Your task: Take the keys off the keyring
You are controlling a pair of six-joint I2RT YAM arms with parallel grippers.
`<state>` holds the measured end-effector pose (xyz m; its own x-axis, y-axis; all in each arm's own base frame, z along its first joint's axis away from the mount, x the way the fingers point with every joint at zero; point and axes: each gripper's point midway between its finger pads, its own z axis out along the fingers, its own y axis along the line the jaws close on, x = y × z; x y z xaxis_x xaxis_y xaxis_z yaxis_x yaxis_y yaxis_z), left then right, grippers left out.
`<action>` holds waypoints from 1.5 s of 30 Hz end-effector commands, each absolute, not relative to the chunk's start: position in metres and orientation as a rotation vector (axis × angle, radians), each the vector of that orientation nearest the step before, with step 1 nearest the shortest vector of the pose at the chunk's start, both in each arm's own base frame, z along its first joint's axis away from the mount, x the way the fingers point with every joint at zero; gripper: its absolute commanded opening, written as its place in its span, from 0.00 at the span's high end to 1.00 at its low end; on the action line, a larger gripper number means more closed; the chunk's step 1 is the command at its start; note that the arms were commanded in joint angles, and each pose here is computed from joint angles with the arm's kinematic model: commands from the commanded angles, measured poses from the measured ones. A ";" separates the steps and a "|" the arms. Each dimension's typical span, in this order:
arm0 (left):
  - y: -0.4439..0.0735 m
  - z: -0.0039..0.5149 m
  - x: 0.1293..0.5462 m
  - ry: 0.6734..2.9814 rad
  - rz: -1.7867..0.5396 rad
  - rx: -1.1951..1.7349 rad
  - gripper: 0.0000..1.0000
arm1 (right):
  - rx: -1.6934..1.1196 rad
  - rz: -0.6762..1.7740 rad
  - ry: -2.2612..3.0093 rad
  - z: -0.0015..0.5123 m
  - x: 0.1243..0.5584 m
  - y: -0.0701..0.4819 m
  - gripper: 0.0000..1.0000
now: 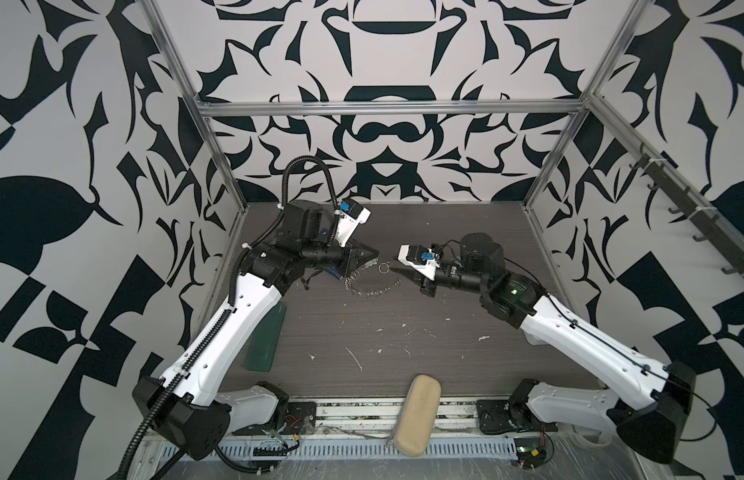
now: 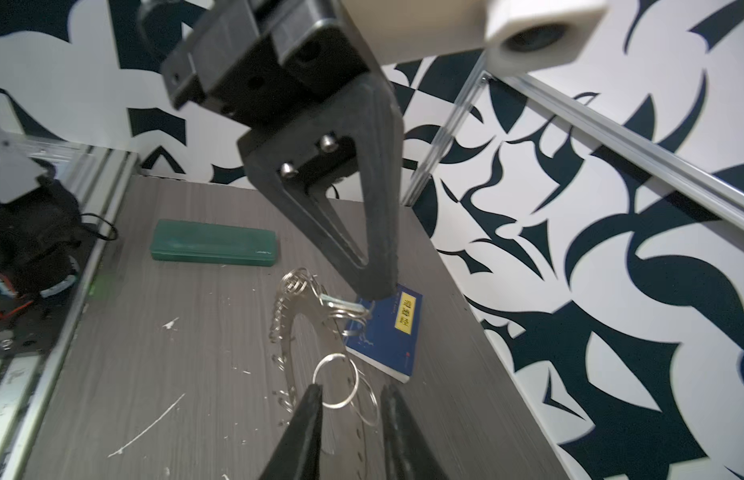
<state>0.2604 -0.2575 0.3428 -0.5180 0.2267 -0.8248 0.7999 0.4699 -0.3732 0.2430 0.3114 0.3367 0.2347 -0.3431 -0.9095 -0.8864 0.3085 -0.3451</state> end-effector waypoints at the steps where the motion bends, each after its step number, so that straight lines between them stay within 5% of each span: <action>1: -0.251 0.350 0.272 2.000 -0.980 0.735 1.00 | -1.047 0.511 1.370 0.361 0.253 0.303 0.71; 45: -0.252 0.348 0.275 2.017 -1.023 0.639 1.00 | -0.902 0.524 1.395 0.352 0.277 0.356 0.61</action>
<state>0.2814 -0.2514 0.3425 -0.5874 0.1041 -0.8026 0.6945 0.5739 -0.4339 0.2768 0.3542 0.3096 0.0810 -0.2767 -0.9575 -0.7991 0.5561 -0.2283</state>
